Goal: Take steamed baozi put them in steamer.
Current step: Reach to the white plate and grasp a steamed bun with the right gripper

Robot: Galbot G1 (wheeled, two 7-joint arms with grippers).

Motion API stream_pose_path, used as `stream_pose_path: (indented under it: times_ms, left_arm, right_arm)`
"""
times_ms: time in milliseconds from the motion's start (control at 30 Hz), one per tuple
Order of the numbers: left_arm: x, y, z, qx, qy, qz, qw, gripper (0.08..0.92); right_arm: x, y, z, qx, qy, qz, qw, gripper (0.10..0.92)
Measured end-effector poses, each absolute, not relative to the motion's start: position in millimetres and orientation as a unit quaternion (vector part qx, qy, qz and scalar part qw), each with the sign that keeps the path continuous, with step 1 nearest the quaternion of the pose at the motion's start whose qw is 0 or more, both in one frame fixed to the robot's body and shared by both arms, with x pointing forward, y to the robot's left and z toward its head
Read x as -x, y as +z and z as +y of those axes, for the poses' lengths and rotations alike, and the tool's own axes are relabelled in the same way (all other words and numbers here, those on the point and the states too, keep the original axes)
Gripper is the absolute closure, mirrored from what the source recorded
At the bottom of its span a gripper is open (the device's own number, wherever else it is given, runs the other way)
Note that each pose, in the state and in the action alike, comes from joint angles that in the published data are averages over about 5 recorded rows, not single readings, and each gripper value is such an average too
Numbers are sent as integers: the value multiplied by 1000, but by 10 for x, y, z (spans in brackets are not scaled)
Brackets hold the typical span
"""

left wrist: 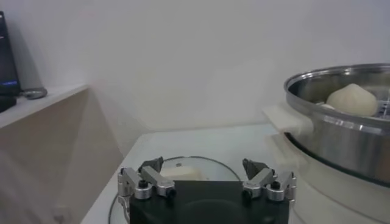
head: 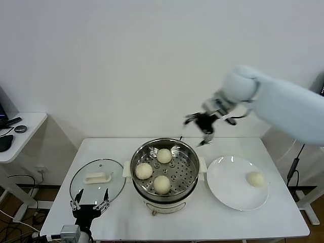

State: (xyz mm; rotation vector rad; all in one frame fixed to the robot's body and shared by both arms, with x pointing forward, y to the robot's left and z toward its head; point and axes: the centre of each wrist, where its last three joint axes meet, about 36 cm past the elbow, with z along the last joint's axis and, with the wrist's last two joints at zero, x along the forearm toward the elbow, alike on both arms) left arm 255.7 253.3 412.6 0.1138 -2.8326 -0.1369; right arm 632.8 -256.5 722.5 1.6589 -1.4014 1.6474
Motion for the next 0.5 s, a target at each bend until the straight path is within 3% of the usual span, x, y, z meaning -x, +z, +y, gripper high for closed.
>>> stream_pose_path:
  times_ms: [233,500]
  left_arm:
    - [-2539,4124,2571,-39,-42,-986,156,177]
    - [-2514,4057,2612,-42,-42,-984,168,177]
  right_arm:
    - [-6248,6803,-3558,-526,548,-564,325,200]
    - [-6174,6178,-4183,-476,535,-568,406,200]
